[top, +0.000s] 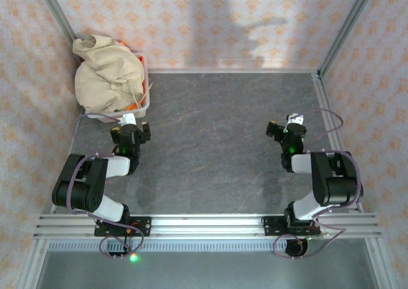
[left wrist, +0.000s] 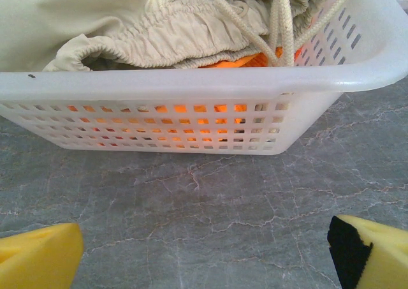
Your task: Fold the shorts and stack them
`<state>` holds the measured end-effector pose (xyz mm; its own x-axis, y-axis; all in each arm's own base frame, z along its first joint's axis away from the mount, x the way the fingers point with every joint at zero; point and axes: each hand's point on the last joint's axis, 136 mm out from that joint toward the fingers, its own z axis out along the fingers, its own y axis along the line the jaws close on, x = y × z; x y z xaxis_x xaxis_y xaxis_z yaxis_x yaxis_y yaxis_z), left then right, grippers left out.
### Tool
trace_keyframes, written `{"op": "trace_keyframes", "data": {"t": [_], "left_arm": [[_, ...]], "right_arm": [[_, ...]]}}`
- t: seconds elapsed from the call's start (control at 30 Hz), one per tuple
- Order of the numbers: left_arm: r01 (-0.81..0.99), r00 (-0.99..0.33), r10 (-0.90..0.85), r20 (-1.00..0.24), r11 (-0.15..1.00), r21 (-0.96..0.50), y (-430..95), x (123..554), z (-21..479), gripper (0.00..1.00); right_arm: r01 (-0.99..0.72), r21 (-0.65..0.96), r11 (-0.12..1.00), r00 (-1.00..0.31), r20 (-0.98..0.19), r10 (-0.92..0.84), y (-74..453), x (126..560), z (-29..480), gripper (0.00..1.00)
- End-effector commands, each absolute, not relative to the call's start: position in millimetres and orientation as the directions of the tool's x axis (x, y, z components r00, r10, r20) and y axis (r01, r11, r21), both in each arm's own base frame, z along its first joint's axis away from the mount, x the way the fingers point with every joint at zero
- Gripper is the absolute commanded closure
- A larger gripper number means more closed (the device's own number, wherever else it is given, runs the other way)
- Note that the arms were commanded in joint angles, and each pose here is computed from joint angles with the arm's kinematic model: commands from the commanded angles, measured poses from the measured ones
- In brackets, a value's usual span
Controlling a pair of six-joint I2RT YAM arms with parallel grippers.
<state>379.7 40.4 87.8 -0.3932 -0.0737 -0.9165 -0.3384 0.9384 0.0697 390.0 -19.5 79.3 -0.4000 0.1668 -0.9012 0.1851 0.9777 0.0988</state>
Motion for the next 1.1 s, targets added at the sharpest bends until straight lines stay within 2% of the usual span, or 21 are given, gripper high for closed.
{"op": "trace_keyframes", "data": {"t": [0.0,0.4,0.5,0.6,0.73,0.87,1.07], "left_arm": [[-0.331,-0.371,-0.058,-0.927,0.941,0.074,42,387,99,0.00],[-0.333,-0.369,-0.059,-0.928,0.940,0.073,42,387,99,0.00],[-0.347,-0.366,-0.061,-0.929,0.935,0.075,44,386,103,0.00],[-0.390,-0.411,-0.083,-0.908,0.916,0.093,51,381,133,0.00],[-0.429,-0.298,-0.153,-0.942,0.903,-0.011,50,353,198,0.00],[-0.390,-0.242,-0.250,-0.938,0.910,-0.142,40,331,258,0.00],[-0.436,-0.316,-0.252,-0.915,0.895,-0.096,46,328,321,0.00]], "right_arm": [[0.183,0.096,0.978,-0.380,-0.911,0.160,-21,397,88,0.01],[0.183,0.093,0.979,-0.377,-0.913,0.157,-21,396,88,0.01],[0.200,0.082,0.976,-0.375,-0.914,0.153,-23,394,102,0.01],[0.236,0.079,0.969,-0.347,-0.924,0.160,-26,383,133,0.01],[0.207,0.124,0.970,-0.331,-0.925,0.188,-14,367,174,0.01],[0.091,0.171,0.981,-0.331,-0.924,0.192,15,354,209,0.01],[-0.130,0.194,0.972,-0.358,-0.924,0.136,75,330,248,0.01]]}}
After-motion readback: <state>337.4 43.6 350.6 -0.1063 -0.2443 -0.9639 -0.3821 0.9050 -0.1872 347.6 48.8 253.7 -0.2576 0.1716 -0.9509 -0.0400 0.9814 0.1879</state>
